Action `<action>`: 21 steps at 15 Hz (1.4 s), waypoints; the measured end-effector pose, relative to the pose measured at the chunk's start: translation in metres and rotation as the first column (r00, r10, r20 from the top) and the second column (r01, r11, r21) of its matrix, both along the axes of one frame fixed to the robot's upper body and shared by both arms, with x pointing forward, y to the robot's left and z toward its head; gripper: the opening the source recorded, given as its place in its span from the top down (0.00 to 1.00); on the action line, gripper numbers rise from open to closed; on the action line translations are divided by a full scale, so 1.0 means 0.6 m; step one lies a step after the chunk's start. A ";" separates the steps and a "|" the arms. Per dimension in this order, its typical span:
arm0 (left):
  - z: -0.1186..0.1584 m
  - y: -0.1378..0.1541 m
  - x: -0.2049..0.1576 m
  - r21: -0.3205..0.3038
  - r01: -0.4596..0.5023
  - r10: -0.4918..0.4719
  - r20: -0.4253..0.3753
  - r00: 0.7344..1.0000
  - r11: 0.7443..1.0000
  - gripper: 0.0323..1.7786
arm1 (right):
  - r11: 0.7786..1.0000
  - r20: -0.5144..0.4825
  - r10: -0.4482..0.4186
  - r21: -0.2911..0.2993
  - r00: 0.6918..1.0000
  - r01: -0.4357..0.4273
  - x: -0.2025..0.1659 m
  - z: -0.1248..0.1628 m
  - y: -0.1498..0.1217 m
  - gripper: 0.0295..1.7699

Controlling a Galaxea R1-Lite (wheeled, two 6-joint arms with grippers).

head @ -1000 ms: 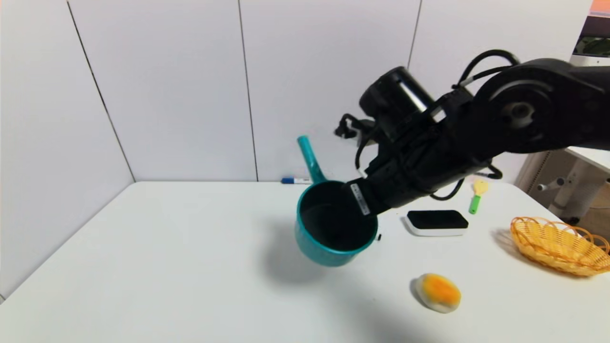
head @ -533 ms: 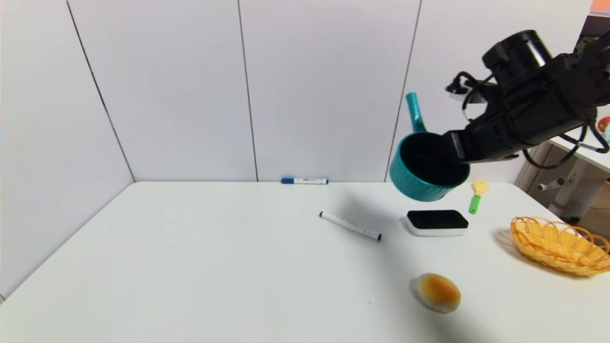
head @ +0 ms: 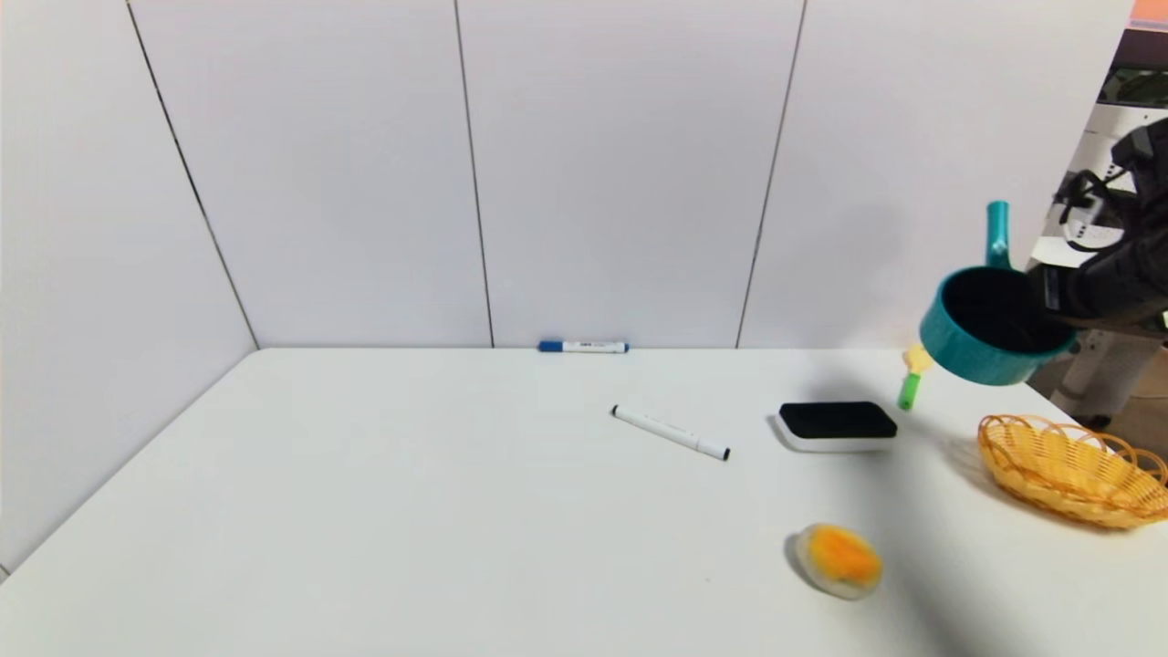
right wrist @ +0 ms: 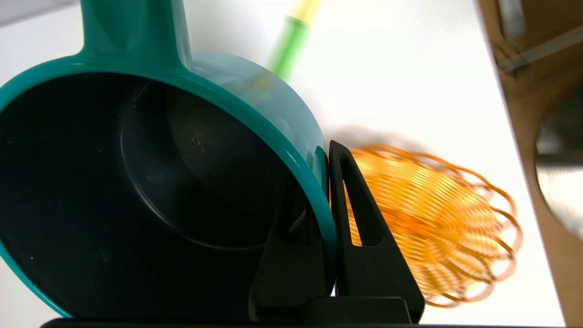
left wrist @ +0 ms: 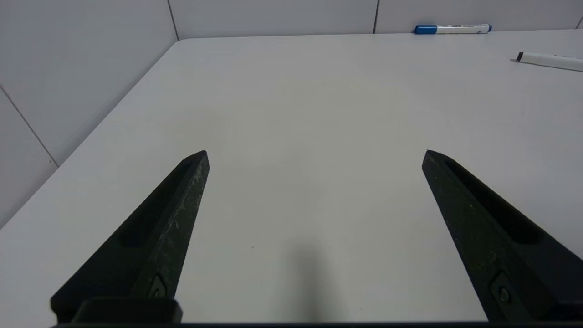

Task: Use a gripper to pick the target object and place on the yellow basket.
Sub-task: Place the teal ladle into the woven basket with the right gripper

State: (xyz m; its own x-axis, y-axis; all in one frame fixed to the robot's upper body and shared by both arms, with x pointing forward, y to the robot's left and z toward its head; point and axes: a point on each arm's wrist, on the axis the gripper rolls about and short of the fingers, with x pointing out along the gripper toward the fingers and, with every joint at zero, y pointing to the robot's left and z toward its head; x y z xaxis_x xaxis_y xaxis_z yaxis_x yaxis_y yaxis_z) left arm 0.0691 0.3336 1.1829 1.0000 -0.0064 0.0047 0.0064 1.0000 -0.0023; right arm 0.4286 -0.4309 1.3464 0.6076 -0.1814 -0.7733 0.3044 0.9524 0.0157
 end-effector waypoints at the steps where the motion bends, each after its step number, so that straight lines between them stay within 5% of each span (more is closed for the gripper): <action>1: 0.000 0.000 0.000 0.000 0.000 0.000 0.000 1.000 1.000 0.05 | 0.999 -0.034 -0.044 0.010 0.998 0.044 -0.008 -0.016 -0.025 0.94; 7: 0.000 0.000 0.000 0.000 0.000 0.000 -0.001 1.000 1.000 0.05 | 0.980 -0.161 -0.186 0.048 0.969 0.196 -0.043 -0.078 -0.104 0.94; 21: 0.000 0.000 0.000 0.000 0.000 0.000 -0.001 1.000 1.000 0.05 | 0.969 -0.258 -0.206 0.077 0.944 0.233 -0.073 -0.116 -0.109 0.94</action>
